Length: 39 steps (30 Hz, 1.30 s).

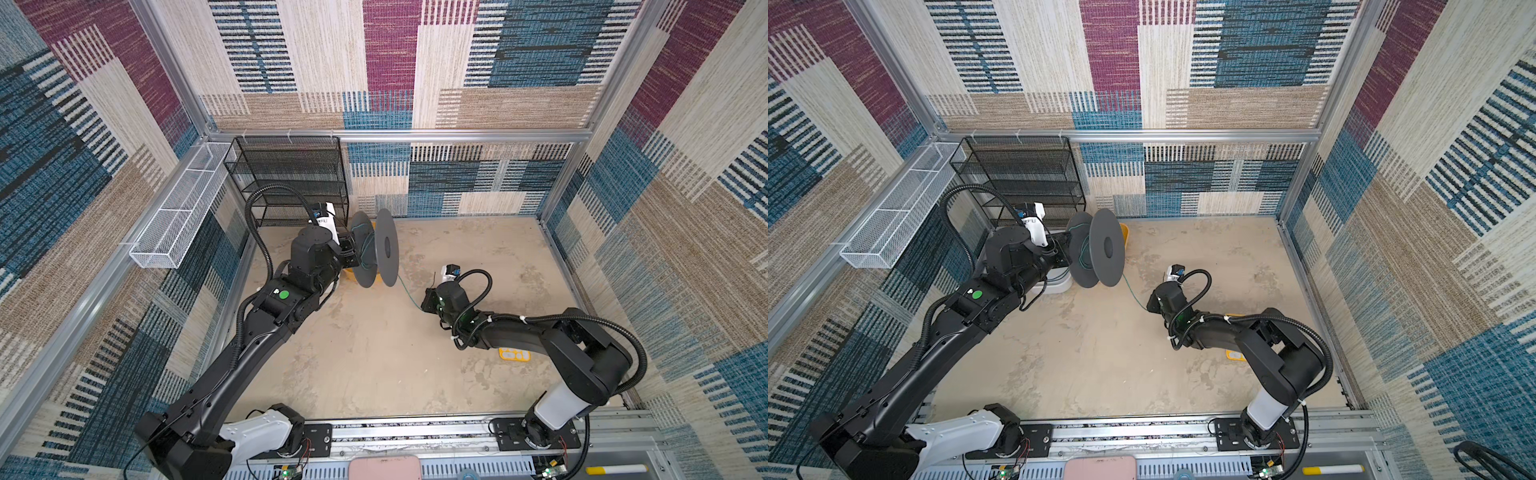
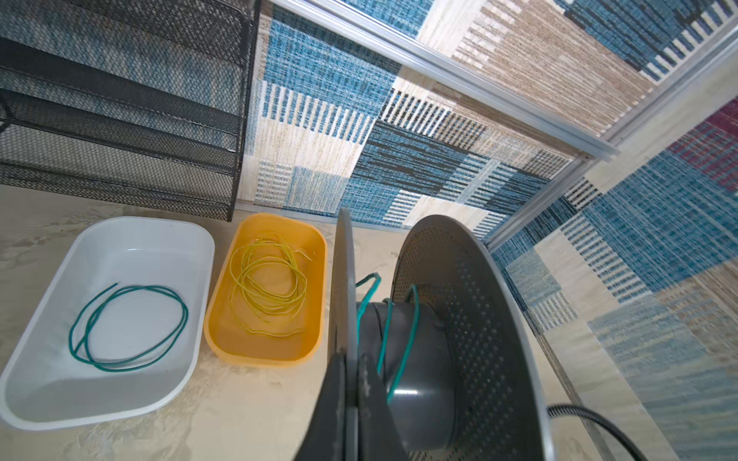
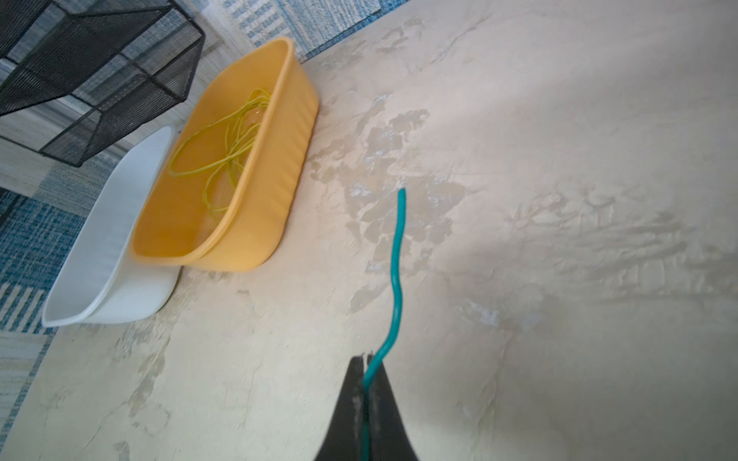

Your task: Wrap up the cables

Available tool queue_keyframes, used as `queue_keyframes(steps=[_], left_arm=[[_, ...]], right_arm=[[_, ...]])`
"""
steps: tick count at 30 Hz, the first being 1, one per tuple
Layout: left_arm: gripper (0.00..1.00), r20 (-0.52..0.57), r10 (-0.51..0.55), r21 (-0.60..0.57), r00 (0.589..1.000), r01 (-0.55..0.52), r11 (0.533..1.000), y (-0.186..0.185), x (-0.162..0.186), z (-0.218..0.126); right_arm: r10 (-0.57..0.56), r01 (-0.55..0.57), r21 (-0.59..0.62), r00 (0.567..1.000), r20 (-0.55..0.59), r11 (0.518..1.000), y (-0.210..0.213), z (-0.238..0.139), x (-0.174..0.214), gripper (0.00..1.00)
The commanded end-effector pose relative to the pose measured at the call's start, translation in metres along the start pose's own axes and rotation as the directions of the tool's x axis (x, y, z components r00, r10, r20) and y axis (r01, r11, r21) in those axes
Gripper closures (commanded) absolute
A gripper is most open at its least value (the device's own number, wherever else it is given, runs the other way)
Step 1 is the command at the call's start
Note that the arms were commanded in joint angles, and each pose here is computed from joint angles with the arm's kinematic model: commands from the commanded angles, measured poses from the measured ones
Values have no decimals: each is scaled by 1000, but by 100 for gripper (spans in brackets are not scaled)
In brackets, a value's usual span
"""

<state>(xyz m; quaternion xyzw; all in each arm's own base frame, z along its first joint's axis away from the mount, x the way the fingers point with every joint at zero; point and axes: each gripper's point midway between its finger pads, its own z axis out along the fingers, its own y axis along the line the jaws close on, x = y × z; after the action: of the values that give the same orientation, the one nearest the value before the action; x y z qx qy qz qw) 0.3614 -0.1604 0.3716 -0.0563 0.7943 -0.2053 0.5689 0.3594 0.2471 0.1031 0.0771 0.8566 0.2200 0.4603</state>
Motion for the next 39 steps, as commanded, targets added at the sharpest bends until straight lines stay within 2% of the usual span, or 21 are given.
queue_keyframes(steps=[1, 6, 12, 16, 20, 25, 28, 34, 39], left_arm=[[100, 153, -58, -54, 987, 67, 996, 7, -31, 6], [100, 137, -43, -126, 990, 60, 990, 18, -16, 23], [100, 122, 40, -205, 992, -14, 979, 24, -8, 35], [100, 79, 95, -236, 992, -74, 969, 24, 4, 45], [100, 43, 148, -238, 988, -134, 962, 24, 18, 51], [100, -11, 216, -207, 976, -214, 955, 14, 35, 52], [100, -57, 254, -176, 966, -260, 949, 9, 51, 53], [100, -134, 336, -110, 932, -351, 930, -3, 85, 48], [100, -183, 413, -45, 892, -427, 903, -15, 110, 41]], right_arm=[[-44, 42, 31, 997, 68, 999, 11, -17, -6, 100], [-81, 87, -41, 989, 125, 995, 57, -50, -17, 100], [-106, 145, -220, 978, 180, 965, 132, -96, -36, 100], [-82, 156, -342, 971, 223, 927, 174, -128, -63, 100], [-65, 186, -388, 950, 304, 903, 197, -154, -102, 100], [-37, 203, -423, 929, 369, 883, 210, -166, -155, 100], [-55, 242, -392, 901, 430, 887, 212, -168, -185, 100], [-58, 262, -396, 888, 457, 880, 211, -156, -233, 100], [-67, 259, -353, 878, 473, 899, 196, -138, -263, 100]])
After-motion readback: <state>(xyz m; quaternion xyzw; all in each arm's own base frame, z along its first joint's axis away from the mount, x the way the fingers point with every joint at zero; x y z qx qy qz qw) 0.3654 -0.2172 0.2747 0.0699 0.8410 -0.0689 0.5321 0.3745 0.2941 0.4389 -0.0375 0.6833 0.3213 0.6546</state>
